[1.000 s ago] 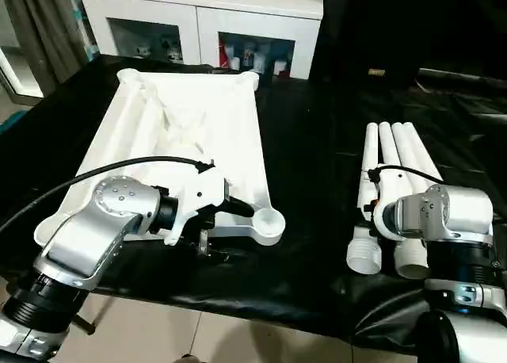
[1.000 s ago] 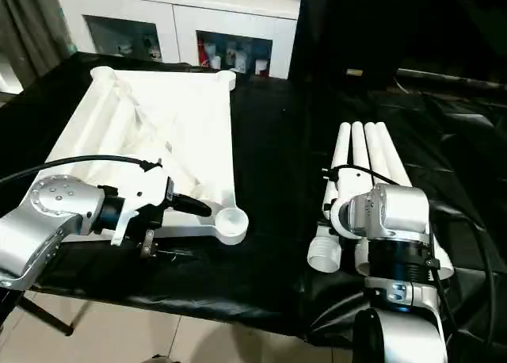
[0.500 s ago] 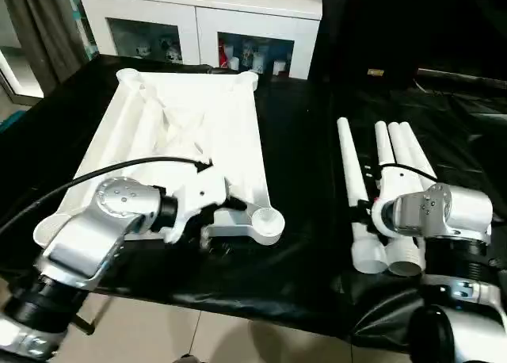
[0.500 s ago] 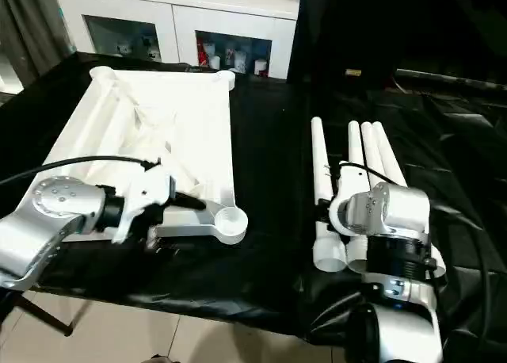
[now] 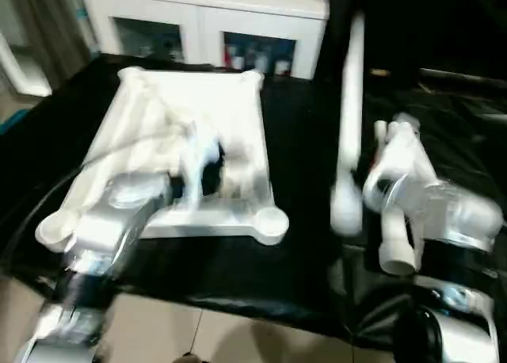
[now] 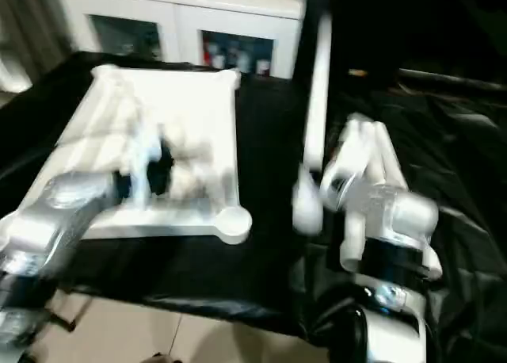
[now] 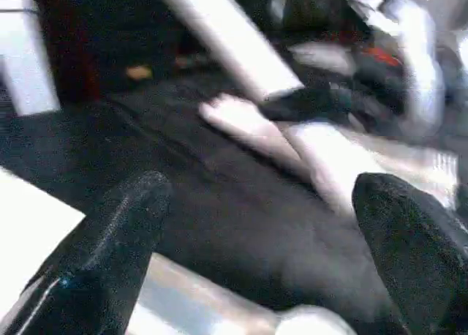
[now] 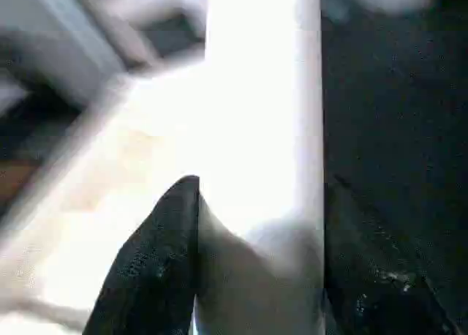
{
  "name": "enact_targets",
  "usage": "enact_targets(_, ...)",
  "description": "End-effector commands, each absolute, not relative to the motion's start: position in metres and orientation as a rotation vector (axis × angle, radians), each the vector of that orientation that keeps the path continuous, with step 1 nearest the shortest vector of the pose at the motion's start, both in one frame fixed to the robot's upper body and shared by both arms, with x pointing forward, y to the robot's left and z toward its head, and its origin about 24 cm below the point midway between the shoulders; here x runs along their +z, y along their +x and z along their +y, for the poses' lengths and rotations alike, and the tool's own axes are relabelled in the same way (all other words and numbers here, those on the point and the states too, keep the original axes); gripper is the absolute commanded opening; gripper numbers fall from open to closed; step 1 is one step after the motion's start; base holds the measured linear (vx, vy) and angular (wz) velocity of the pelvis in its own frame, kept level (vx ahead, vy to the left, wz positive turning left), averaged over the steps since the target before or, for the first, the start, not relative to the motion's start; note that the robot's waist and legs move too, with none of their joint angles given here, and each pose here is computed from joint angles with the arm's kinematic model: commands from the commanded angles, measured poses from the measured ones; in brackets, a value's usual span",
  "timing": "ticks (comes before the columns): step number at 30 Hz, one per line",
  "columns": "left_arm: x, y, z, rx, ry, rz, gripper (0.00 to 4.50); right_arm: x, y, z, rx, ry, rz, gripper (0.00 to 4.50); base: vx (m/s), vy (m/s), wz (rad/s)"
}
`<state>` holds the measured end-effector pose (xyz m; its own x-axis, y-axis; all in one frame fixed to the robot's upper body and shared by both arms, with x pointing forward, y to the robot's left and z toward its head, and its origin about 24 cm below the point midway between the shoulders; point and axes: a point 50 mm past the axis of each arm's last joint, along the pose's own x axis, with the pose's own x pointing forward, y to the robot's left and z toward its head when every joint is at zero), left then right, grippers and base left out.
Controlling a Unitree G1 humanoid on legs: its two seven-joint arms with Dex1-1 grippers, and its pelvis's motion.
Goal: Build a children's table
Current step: Pick table leg
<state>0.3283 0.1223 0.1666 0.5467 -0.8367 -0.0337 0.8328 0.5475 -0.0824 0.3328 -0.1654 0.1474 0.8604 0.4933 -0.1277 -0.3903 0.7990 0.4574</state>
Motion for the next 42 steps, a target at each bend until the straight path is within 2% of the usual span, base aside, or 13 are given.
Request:
enact_targets(1, 0.171, 0.334, 0.118, -0.978, -0.225, 0.126, 4.5, 0.156, 0.326, -0.155, 0.632, 0.445, 0.182, 1.86, 0.0, 0.0, 0.0)
enact_targets(2, 0.178, 0.338, 0.113, -0.974, -0.305, 0.117, 4.5, 0.158, 0.321, -0.149, 0.72, 0.438, 0.167, 1.86, 0.0, 0.0, 0.0)
enact_targets(3, 0.178, 0.338, 0.113, -0.974, -0.305, 0.117, 4.5, 0.158, 0.321, -0.149, 0.72, 0.438, 0.167, 1.86, 0.0, 0.0, 0.0)
enact_targets(4, 0.189, 0.344, 0.105, -0.976, -0.423, 0.103, 4.5, 0.159, 0.314, -0.14, 0.845, 0.404, 0.157, 1.86, 0.0, 0.0, 0.0)
enact_targets(11, 0.203, 0.342, 0.087, -1.05, -0.524, 0.113, 4.5, 0.162, 0.301, -0.134, 1.016, 0.338, 0.125, 1.86, 0.0, 0.0, 0.0)
enact_targets(17, 0.203, 0.338, 0.078, -1.067, -0.551, 0.156, 4.5, 0.158, 0.296, -0.129, 1.067, 0.26, 0.146, 1.86, 0.0, 0.0, 0.0)
enact_targets(19, 0.201, 0.339, 0.076, -1.059, -0.556, 0.171, 4.5, 0.157, 0.297, -0.127, 1.059, 0.234, 0.147, 1.86, 0.0, 0.0, 0.0)
enact_targets(24, 0.197, 0.343, 0.077, -0.989, -0.566, 0.195, 4.01, 0.156, 0.303, -0.126, 0.999, 0.186, 0.138, 1.86, 0.0, 0.0, 0.0)
enact_targets(28, 0.193, 0.348, 0.079, -0.89, -0.557, 0.209, 3.65, 0.153, 0.309, -0.124, 0.921, 0.088, 0.144, 1.86, 0.0, 0.0, 0.0)
enact_targets(33, 0.193, 0.351, 0.078, -0.834, -0.612, 0.213, 3.2, 0.15, 0.312, -0.119, 0.883, 0.049, 0.142, 1.86, 0.0, 0.0, 0.0)
enact_targets(35, 0.193, 0.351, 0.077, -0.835, -0.625, 0.215, 3.18, 0.149, 0.312, -0.117, 0.883, 0.041, 0.141, 1.86, 0.0, 0.0, 0.0)
enact_targets(37, 0.193, 0.351, 0.077, -0.831, -0.633, 0.217, 2.85, 0.149, 0.312, -0.116, 0.883, 0.031, 0.139, 1.86, 0.0, 0.0, 0.0)
enact_targets(42, 0.194, 0.35, 0.076, -0.82, -0.656, 0.217, 2.47, 0.149, 0.314, -0.113, 0.871, 0.018, 0.131, 1.86, 0.0, 0.0, 0.0)
